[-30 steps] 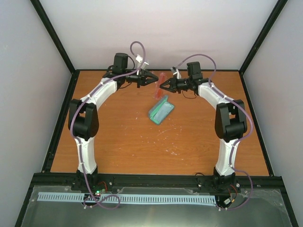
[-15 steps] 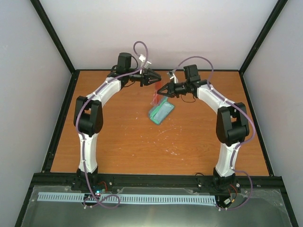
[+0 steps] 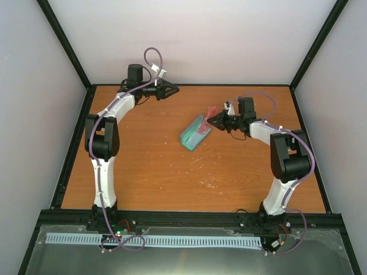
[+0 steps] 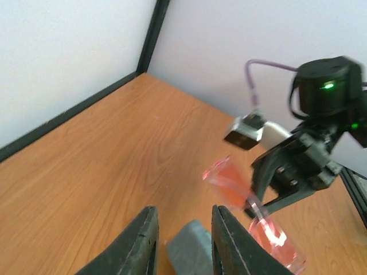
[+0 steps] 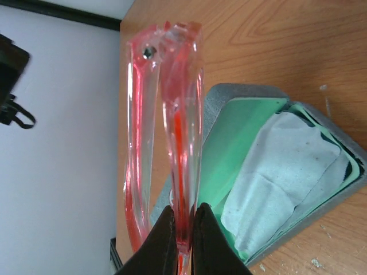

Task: Organize the sunglasses
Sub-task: Fold the sunglasses, then place the sunglasses in the sunglasses case.

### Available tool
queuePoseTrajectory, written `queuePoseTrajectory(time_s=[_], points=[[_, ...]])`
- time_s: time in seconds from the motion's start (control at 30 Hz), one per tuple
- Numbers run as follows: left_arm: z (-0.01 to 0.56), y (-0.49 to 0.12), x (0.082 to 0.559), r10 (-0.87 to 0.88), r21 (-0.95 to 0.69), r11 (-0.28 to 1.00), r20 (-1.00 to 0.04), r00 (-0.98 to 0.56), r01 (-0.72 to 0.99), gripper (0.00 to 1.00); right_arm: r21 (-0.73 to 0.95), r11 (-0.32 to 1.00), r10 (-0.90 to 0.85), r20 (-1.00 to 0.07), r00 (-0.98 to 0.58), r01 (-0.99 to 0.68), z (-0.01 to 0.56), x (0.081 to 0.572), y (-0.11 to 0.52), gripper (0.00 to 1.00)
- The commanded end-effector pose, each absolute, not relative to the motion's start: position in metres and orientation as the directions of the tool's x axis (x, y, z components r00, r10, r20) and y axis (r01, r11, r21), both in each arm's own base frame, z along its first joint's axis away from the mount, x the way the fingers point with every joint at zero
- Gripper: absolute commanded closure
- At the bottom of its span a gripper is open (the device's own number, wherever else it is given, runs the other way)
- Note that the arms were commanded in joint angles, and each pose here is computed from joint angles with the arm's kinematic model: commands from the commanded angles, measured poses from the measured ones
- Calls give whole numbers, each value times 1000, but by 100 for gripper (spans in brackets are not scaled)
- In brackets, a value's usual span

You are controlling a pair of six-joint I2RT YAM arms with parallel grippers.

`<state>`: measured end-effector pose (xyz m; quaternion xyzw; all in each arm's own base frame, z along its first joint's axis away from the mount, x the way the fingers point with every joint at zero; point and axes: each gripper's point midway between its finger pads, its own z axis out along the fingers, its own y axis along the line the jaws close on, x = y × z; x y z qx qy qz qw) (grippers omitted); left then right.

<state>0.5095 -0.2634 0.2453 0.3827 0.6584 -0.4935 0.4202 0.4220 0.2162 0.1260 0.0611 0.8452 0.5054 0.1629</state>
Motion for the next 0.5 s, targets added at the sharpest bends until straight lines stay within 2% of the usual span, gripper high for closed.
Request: queuePoseTrajectory(time_s=[0.0, 0.23, 0.47], points=[[213, -260, 516, 121, -382, 246, -900, -419, 891, 73, 883, 460, 398, -301, -866, -95, 155, 437, 205, 97], [173, -259, 515, 145, -461, 270, -849, -509, 845, 74, 900, 435, 446, -191, -874, 25, 113, 436, 204, 97], [144, -267, 512, 221, -438, 337, -824, -522, 833, 75, 908, 412, 434, -122, -893, 76, 87, 441, 211, 97]])
